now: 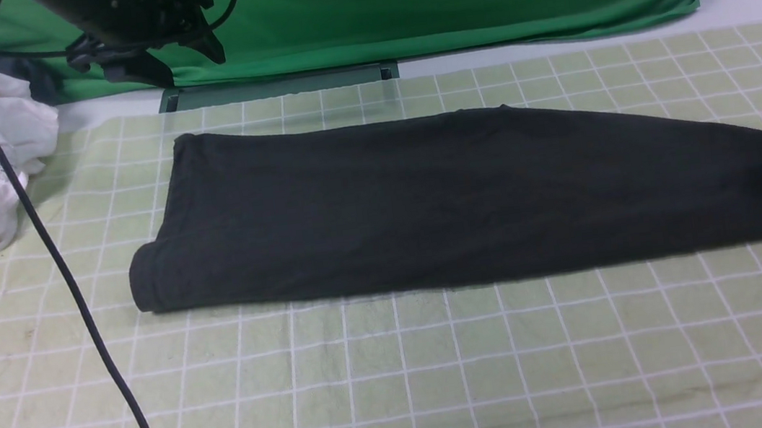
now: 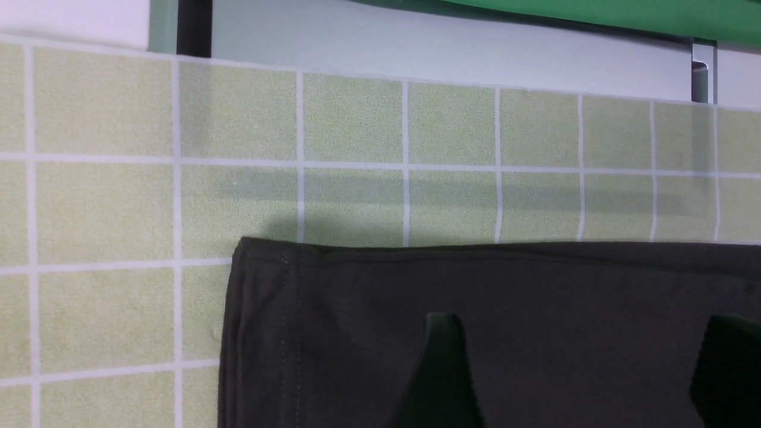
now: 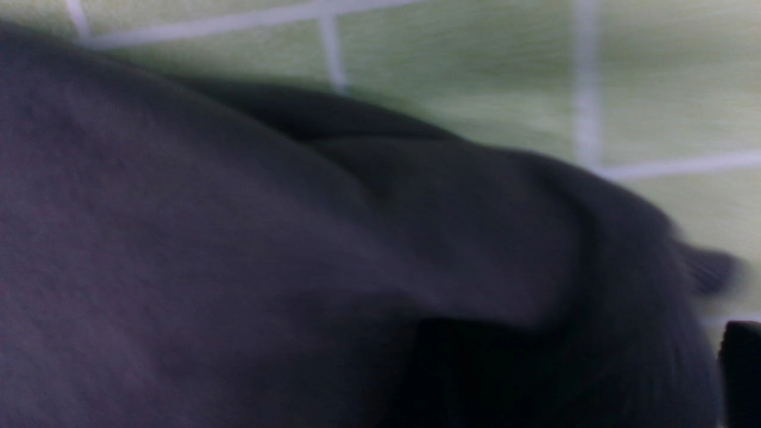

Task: Fold a long-sleeved shirt over a green coffee tablecloth.
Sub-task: 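Pull the folded dark garment lengthwise by its ends to straighten it flat on the table, then fold the right end of the dark garment over onto its left end with the right gripper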

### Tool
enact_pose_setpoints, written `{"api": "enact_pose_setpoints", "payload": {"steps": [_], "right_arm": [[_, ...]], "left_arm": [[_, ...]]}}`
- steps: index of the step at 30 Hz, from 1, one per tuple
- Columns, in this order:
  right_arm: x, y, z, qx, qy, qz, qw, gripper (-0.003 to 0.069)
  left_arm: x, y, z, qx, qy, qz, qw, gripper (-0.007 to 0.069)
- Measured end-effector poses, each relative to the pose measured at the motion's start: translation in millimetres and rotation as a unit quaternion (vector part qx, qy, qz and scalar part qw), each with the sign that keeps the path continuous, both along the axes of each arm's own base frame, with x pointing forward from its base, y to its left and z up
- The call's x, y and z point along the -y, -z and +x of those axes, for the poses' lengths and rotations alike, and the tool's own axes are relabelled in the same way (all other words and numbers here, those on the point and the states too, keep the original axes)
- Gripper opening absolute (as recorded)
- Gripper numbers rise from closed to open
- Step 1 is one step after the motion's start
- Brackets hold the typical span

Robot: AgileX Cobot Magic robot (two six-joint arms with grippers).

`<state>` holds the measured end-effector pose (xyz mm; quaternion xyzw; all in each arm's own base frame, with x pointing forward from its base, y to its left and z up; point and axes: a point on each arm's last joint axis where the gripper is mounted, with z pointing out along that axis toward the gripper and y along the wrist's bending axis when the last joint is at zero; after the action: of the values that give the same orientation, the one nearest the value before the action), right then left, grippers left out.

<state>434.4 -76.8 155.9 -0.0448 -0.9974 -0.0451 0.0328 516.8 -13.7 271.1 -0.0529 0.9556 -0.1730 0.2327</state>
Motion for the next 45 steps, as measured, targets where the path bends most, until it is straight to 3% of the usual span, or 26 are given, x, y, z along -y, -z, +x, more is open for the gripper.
{"api": "enact_pose_setpoints", "payload": {"steps": [4, 6, 9, 10, 11, 14, 20, 27, 32, 38, 45], "right_arm": [[-4, 2, 1, -0.001, -0.009, 0.001, 1.0, 0.0576], [-7, 1, 2, 0.003, -0.025, 0.001, 1.0, 0.0511], [-8, 0, 6, 0.009, -0.033, 0.003, 0.999, 0.0358], [-8, -3, 8, 0.015, -0.039, 0.003, 0.999, 0.0218], [-8, -5, 9, 0.018, -0.04, 0.003, 0.999, 0.0136], [-6, -20, 9, 0.034, -0.045, -0.014, 0.998, 0.0048], [34, -85, -12, 0.084, -0.01, -0.122, 0.989, 0.0044], [59, -134, -35, 0.125, 0.028, -0.17, 0.977, 0.0044], [57, -134, -34, 0.128, 0.031, -0.159, 0.978, 0.0044], [55, -134, -34, 0.13, 0.036, -0.151, 0.979, 0.0044], [51, -133, -33, 0.133, 0.047, -0.138, 0.98, 0.0044]], "left_arm": [[0, 0, 0, 0.0, 0.0, 0.0, 1.0, 0.0528], [0, 0, 0, 0.0, 0.001, -0.001, 1.0, 0.0528], [0, 0, 0, 0.003, 0.009, 0.004, 1.0, 0.0528], [-1, 0, 0, 0.004, 0.01, 0.002, 1.0, 0.0528], [-1, 0, 0, 0.005, 0.011, 0.001, 1.0, 0.0524], [-1, -3, -3, 0.004, 0.016, -0.006, 1.0, 0.0498], [3, -20, -53, -0.041, 0.032, -0.011, 0.999, 0.0398], [16, -7, -126, -0.111, 0.042, -0.02, 0.993, 0.0316], [48, 25, -142, -0.129, 0.066, -0.011, 0.989, 0.0336], [84, 28, -143, -0.094, 0.093, -0.007, 0.991, 0.0416], [107, 50, -142, -0.123, 0.092, -0.012, 0.988, 0.0475]]}}
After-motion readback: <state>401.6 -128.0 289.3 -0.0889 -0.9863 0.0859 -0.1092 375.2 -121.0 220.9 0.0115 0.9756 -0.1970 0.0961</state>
